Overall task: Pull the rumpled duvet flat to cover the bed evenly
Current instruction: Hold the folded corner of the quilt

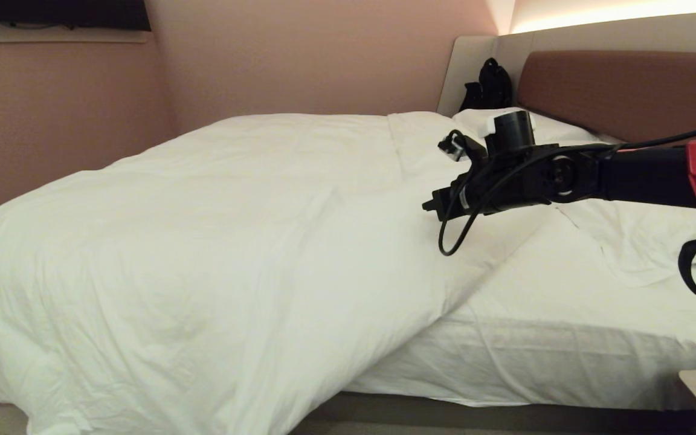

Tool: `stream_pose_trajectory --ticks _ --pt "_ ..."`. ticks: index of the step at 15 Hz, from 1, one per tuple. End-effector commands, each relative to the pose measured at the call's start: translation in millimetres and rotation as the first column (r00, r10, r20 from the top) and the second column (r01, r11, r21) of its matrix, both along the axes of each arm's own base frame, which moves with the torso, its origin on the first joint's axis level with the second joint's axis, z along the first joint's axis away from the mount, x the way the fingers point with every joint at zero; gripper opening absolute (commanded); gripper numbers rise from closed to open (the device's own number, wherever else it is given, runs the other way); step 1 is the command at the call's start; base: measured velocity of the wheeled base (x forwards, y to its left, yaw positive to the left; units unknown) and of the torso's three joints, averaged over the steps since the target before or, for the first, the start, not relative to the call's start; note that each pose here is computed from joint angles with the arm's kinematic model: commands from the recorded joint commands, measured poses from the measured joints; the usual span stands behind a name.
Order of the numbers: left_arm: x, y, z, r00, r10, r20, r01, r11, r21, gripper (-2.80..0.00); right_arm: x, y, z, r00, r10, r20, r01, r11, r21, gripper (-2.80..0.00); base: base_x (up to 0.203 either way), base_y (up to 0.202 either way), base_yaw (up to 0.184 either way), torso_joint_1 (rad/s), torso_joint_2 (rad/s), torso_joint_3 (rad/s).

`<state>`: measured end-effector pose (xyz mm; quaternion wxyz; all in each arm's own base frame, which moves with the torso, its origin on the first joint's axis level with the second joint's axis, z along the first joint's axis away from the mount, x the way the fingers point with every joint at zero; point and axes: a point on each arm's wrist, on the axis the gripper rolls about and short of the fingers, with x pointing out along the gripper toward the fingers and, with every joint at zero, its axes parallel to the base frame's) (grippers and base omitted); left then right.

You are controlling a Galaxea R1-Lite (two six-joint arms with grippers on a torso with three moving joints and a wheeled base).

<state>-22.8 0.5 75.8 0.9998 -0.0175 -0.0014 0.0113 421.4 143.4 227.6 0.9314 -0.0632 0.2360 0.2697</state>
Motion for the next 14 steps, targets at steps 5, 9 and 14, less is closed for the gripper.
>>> stream_pose_trajectory --ticks 5,9,14 --pt "0.0 0.0 0.0 1.0 0.0 0.001 0.0 1.0 0.0 -2.8 -0.5 7.3 -10.7 0.994 0.092 0.059 -0.081 0.981 -0.175 0.0 0.0 0.0 0.0 0.0 0.0 0.0" --pt "0.0 0.0 0.0 1.0 0.0 0.001 0.0 1.0 0.0 -2.8 0.1 8.1 -11.2 0.984 0.146 0.096 -0.118 0.96 -0.254 0.0 0.0 0.0 0.0 0.0 0.0 0.0" --pt "0.0 0.0 0.0 1.0 0.0 0.001 0.0 1.0 0.0 -2.8 12.9 11.8 -19.9 0.964 0.192 0.186 -0.127 0.942 -0.31 0.0 0.0 0.0 0.0 0.0 0.0 0.0"
